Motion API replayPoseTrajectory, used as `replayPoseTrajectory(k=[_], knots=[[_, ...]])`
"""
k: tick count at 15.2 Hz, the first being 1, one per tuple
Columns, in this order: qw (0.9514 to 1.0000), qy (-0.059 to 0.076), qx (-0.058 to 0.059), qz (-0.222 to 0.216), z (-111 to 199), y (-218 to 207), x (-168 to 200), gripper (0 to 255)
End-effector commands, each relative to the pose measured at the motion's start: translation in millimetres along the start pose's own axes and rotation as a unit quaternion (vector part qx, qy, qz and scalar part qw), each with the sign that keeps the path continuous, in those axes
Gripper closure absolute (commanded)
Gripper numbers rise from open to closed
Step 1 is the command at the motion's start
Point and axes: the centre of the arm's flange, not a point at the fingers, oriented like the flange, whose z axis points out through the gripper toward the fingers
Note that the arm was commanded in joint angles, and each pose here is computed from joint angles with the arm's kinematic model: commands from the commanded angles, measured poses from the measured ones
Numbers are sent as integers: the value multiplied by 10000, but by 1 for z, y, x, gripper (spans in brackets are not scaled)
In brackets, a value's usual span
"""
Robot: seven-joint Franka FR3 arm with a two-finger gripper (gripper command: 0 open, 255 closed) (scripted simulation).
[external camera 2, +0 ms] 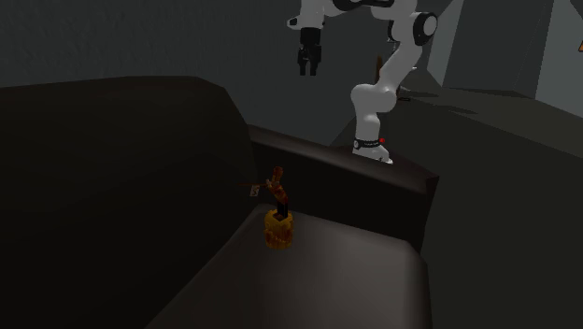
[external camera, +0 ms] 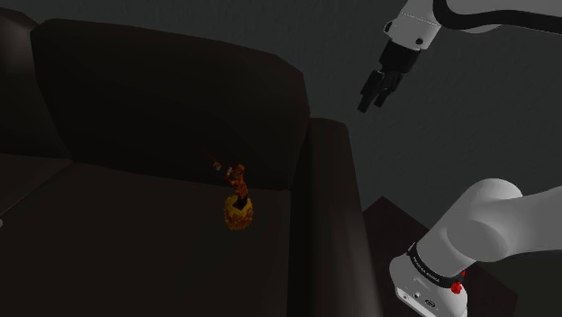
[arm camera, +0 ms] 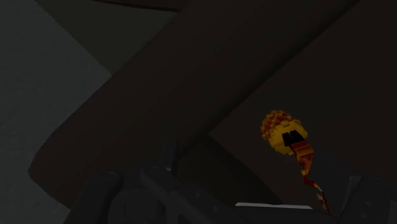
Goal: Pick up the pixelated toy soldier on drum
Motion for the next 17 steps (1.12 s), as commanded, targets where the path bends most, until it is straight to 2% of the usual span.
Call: replayPoseTrajectory(k=[1,17], knots=[[10000,0,0,0,0,0,0,0],[9967,190,6,-793,133,-104,120,0]])
